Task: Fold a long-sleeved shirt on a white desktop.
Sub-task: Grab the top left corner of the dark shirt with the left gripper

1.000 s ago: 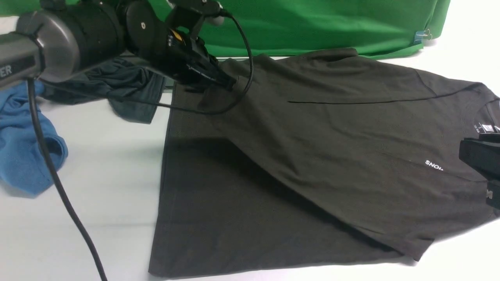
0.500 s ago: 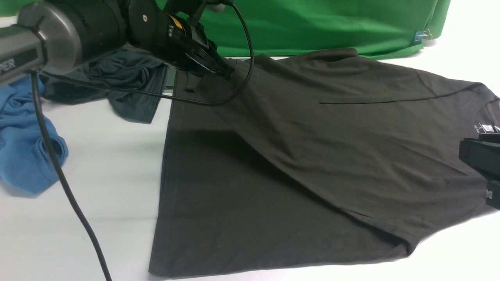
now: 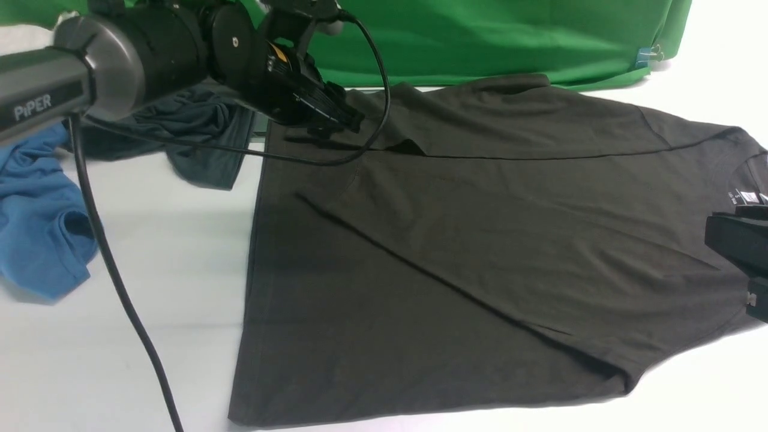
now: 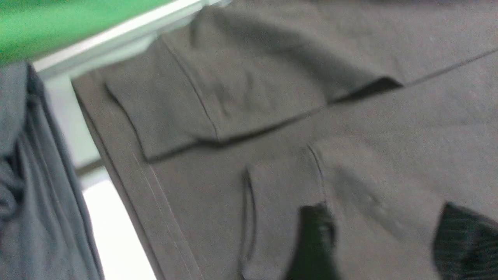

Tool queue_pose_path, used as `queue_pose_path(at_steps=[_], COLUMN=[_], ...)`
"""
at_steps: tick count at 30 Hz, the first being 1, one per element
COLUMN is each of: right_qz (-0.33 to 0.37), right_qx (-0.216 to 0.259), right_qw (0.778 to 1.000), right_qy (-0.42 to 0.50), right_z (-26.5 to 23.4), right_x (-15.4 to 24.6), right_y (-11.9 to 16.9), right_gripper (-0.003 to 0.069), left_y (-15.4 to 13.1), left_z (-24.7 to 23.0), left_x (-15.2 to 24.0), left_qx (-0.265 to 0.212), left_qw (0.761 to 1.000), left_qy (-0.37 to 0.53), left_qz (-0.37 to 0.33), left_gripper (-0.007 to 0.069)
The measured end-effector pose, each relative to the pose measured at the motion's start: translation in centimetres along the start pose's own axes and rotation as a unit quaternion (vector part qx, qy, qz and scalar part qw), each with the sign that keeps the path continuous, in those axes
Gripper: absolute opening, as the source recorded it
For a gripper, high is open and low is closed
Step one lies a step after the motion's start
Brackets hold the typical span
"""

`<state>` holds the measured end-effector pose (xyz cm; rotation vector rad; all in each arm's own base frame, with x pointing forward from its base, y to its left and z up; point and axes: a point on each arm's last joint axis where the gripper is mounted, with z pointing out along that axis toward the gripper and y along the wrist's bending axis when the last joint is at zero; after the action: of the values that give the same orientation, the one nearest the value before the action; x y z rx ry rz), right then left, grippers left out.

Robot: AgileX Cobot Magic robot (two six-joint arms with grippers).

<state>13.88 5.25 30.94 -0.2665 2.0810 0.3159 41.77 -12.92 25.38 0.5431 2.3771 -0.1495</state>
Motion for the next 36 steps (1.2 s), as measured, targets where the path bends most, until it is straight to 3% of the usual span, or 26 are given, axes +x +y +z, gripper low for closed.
queue_pose_path(at_steps=[2,5,9,14,19,22,29,36], right_qz=[0.000,-0.001,-0.009,-0.002,0.032,0.032,0.024,0.014], right_qx=[0.000,-0.002,-0.006,-0.014,-0.037,-0.047,-0.052,-0.050], right_qw=[1.000,1.000,1.000,1.000,0.999,0.998,0.998,0.999], right_qy=[0.006,0.021,0.018,0.006,0.015,0.029,0.022,0.004], right_z=[-0.1,-0.4,-0.8,-0.1,1.6,2.6,3.6,3.7], right_x=[0.0,-1.0,-4.7,-7.8,-8.6,-8.4,-8.6,-8.9], right_y=[0.0,0.2,0.7,1.1,1.5,1.8,2.0,2.0], right_gripper=[0.0240,0.0240,0.0240,0.0268,0.0410,0.0454,0.0467,0.0467], left_y=[0.3,1.4,4.7,8.1,9.7,10.2,10.9,11.4], left_z=[-0.6,-1.5,-3.0,-2.6,0.5,3.0,8.2,10.3], left_x=[-0.1,-0.5,-1.3,-1.0,-0.2,0.2,0.4,0.4], left_qx=[0.004,0.002,0.014,0.067,0.097,0.108,0.135,0.137], left_qw=[0.999,0.994,0.980,0.961,0.951,0.946,0.933,0.932], left_qy=[0.024,0.049,0.057,0.047,0.051,0.060,0.061,0.056], left_qz=[-0.032,-0.094,-0.191,-0.266,-0.290,-0.300,-0.327,-0.332], left_gripper=[0.0564,0.0649,0.0689,0.0690,0.0674,0.0668,0.0646,0.0612])
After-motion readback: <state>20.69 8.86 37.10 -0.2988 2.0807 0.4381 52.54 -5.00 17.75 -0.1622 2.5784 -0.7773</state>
